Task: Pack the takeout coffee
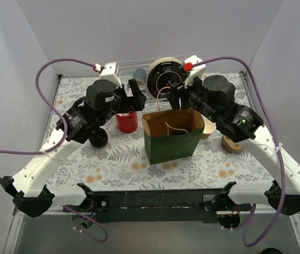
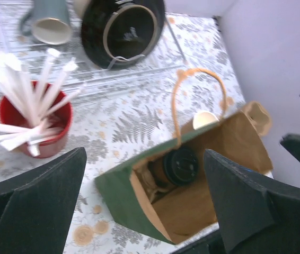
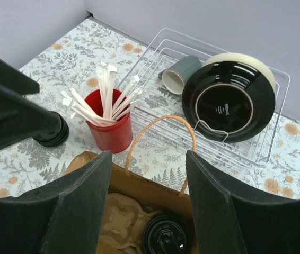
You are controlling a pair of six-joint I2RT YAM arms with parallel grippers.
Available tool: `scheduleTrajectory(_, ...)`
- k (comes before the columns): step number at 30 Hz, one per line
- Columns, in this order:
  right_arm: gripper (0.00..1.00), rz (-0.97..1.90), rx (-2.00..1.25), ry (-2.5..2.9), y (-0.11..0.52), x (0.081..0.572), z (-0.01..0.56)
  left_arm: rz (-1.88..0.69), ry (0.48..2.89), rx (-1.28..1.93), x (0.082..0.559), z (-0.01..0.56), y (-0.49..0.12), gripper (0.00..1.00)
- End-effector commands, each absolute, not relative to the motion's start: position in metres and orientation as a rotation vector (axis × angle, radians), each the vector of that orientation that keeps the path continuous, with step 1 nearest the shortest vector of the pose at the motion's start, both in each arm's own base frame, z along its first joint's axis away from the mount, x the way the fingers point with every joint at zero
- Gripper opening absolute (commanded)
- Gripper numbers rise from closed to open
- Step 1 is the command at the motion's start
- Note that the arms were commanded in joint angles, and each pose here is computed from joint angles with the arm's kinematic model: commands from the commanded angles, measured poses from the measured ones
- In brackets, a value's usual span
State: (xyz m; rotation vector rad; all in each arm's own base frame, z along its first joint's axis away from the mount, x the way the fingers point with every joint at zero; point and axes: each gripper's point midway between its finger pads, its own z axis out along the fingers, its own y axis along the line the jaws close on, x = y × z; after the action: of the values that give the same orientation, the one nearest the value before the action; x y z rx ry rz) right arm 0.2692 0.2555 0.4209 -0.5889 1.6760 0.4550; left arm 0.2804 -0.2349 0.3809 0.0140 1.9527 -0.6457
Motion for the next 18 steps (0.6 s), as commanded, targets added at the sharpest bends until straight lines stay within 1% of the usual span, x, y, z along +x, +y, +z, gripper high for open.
scheduleTrajectory(1,0.65,0.519,-0.552,1.682,0.253,0.261,0.425,-0.359,1.970,-0.129,0.295,0.373,-0.186,0.85)
scheduleTrajectory(2,0.65,0.525,-0.556,1.670,0.252,0.258,0.427,-0.331,1.988,-0.170,0.300,0.369,-0.177,0.81)
scheduleTrajectory(4,0.65,0.520,-0.567,1.668,0.250,0.256,0.424,-0.335,2.077,-0.171,0.304,0.346,-0.178,0.79)
scheduleTrajectory(7,0.65,0.514,-0.587,1.663,0.247,0.253,0.421,-0.278,2.159,-0.236,0.318,0.320,-0.162,0.73)
scheduleTrajectory(10,0.65,0.511,-0.588,1.663,0.243,0.250,0.418,-0.271,2.164,-0.233,0.330,0.313,-0.160,0.66)
scheduleTrajectory(12,0.65,0.516,-0.589,1.659,0.241,0.247,0.416,-0.266,2.159,-0.257,0.342,0.312,-0.155,0.55)
scheduleTrajectory(14,0.65,0.522,-0.590,1.653,0.240,0.245,0.416,-0.239,2.164,-0.248,0.356,0.305,-0.150,0.54)
scheduleTrajectory(16,0.65,0.524,-0.602,1.658,0.241,0.244,0.412,-0.282,2.133,-0.187,0.369,0.310,-0.158,0.55)
scheduleTrajectory(18,0.65,0.531,-0.607,1.656,0.241,0.243,0.412,-0.239,2.142,-0.175,0.386,0.302,-0.153,0.54)
